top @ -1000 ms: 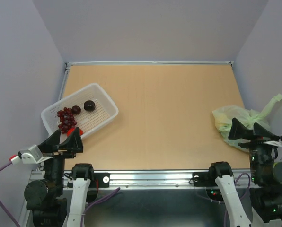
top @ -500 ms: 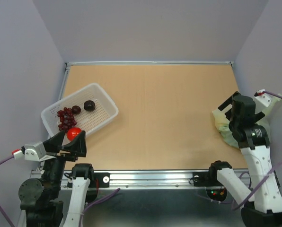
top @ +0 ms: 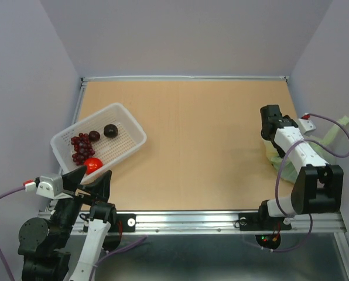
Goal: Untie the knot of the plastic bag and take out the fruit
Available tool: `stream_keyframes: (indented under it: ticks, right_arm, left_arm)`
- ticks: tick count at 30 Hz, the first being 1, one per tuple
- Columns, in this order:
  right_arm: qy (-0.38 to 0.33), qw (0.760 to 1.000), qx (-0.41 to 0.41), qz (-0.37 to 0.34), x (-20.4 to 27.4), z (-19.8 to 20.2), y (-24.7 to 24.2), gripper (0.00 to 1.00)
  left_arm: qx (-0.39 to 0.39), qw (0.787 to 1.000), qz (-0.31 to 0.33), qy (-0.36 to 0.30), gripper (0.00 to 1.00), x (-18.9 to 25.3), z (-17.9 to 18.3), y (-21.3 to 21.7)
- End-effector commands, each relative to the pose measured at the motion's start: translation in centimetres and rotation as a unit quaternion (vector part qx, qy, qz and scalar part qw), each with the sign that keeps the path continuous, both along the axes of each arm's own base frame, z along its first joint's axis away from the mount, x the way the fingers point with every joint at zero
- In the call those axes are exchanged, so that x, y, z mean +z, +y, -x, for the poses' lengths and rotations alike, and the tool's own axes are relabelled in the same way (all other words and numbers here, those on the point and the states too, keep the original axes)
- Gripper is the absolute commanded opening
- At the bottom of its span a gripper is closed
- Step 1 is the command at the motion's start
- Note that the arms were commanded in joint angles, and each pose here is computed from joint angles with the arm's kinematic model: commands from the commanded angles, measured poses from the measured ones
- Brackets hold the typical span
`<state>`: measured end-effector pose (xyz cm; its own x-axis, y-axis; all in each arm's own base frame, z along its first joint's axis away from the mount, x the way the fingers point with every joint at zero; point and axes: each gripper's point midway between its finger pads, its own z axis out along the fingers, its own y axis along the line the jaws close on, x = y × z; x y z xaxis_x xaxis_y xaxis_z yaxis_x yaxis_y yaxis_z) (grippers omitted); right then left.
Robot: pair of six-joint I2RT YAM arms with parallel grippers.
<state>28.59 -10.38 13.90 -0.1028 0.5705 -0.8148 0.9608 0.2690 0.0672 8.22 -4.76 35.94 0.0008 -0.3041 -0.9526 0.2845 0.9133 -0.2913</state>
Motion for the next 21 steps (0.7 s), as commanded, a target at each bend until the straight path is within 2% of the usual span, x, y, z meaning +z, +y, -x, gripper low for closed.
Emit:
stream_keyframes:
  ticks: [1, 6, 8, 9, 12, 13, 14, 15, 17, 18, 20, 21]
  right_arm:
    - [-0.049, 0.995, -0.086, 0.029, 0.0, -0.3, -2.1, 1.00]
    - [-0.017, 0.991, -0.129, 0.039, -2.3, 0.4, -4.3, 1.00]
    - [-0.009, 0.990, -0.131, 0.044, -2.7, 0.5, -4.5, 0.92]
    - [0.009, 0.991, -0.125, 0.048, -3.3, 0.6, -4.6, 0.78]
    - [0.027, 0.992, -0.109, 0.048, -4.1, 0.0, -4.5, 0.46]
    - [0.045, 0.994, -0.090, 0.047, -4.4, -0.6, -4.4, 0.27]
    - [0.053, 0.995, -0.074, 0.031, -4.7, -1.1, -4.0, 0.18]
    - [0.073, 0.996, -0.046, 0.026, -4.7, -1.6, -3.7, 0.01]
    - [0.064, 0.998, -0.006, 0.020, -4.2, -3.1, -3.0, 0.01]
    - [0.078, 0.996, 0.041, 0.019, -4.0, -3.7, -2.0, 0.01]
    - [0.044, 0.994, 0.100, 0.009, -2.8, -5.6, -0.4, 0.01]
    - [0.035, 0.987, 0.153, -0.022, -3.0, -6.7, 2.0, 0.01]
  left_arm:
    - [-0.028, 0.999, -0.015, -0.021, 0.99, 0.9, 0.3, -0.4]
    - [-0.053, 0.999, -0.009, -0.006, 0.99, 0.0, -0.3, -1.0]
    - [-0.052, 0.999, -0.008, -0.003, 0.99, 0.1, -0.8, -1.1]
    - [-0.052, 0.999, -0.003, -0.004, 0.99, 0.3, -1.2, -1.2]
    - [-0.041, 0.999, 0.017, -0.003, 0.98, 0.7, -2.2, -1.2]
    - [-0.040, 0.999, 0.035, -0.010, 0.98, 1.3, -2.5, -1.3]
    - [-0.038, 0.998, 0.046, -0.010, 0.95, 1.4, -2.9, -1.3]
    - [-0.029, 0.998, 0.054, -0.008, 0.93, 1.2, -3.4, -1.2]
    - [-0.026, 0.997, 0.069, -0.011, 0.90, 1.6, -4.3, -1.3]
    - [-0.028, 0.996, 0.079, -0.006, 0.88, 1.5, -4.6, -1.5]
    - [-0.030, 0.996, 0.088, 0.008, 0.85, 1.3, -5.5, -1.9]
    - [-0.032, 0.995, 0.098, 0.019, 0.84, 1.0, -5.8, -2.2]
